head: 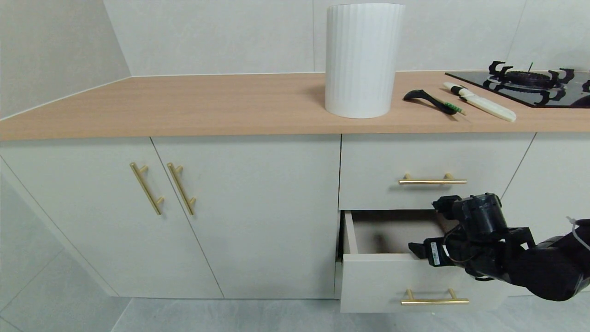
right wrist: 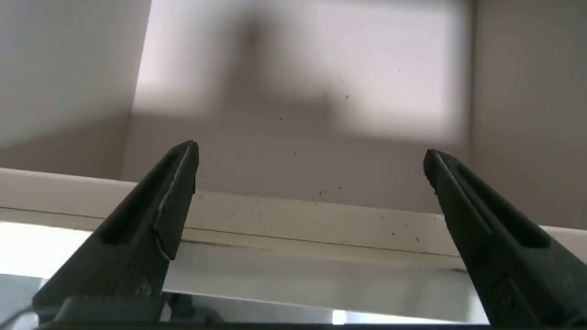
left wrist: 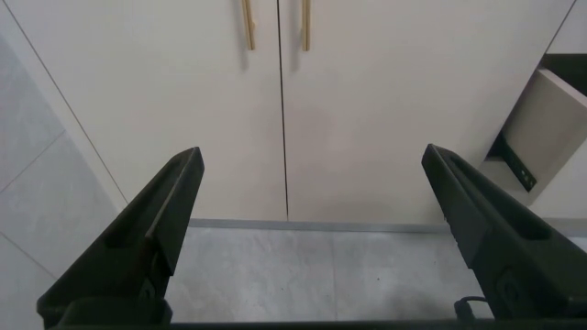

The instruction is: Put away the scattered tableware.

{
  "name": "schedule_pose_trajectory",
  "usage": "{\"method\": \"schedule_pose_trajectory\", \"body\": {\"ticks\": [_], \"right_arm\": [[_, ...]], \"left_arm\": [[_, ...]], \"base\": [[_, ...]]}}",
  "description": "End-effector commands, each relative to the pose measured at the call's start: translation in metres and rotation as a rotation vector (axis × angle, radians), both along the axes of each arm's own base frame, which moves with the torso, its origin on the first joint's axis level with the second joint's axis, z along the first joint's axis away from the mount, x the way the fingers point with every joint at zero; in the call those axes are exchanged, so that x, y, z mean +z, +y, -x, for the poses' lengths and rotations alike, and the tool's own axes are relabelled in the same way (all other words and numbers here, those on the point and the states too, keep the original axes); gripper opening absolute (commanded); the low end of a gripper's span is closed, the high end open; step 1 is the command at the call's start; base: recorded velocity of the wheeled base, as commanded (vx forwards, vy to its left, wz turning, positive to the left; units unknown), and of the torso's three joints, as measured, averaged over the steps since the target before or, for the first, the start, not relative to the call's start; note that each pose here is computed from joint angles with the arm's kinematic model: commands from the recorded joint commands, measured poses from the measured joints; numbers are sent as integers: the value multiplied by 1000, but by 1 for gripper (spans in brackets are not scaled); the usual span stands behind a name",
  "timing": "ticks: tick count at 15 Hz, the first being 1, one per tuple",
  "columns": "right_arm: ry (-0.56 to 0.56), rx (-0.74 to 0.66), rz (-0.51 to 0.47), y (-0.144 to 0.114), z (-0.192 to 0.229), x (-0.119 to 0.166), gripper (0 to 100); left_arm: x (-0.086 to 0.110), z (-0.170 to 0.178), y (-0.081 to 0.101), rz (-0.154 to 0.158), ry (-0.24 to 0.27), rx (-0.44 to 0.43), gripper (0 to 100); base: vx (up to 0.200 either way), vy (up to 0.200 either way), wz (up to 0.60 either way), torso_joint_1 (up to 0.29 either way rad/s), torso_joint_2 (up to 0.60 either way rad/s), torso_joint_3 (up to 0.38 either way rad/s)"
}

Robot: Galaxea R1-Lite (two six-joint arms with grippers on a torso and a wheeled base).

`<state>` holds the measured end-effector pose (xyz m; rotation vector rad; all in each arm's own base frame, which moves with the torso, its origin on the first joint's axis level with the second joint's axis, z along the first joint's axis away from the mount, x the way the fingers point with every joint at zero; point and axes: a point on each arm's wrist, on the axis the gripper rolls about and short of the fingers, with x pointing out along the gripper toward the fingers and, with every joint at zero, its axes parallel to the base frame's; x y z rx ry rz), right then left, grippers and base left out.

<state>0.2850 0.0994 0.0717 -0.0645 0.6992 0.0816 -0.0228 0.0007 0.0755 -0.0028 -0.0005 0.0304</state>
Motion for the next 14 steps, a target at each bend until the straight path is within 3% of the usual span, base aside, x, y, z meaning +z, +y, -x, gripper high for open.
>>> {"method": "schedule_pose_trajectory", "body": {"ticks": [1, 10, 14], "right_arm": [[-1, 16, -1, 2, 6, 10, 100], [212, 149, 98, 18, 53, 27, 100], [323, 220, 189, 18, 71, 28, 100]], "left_arm": [[0, 0, 0, 0, 0, 0, 100], [0, 0, 0, 0, 0, 0, 100], [0, 0, 0, 0, 2, 0, 100]], "base": [[0, 0, 0, 0, 0, 0], [0, 0, 0, 0, 0, 0], [0, 0, 0, 0, 0, 0]]}}
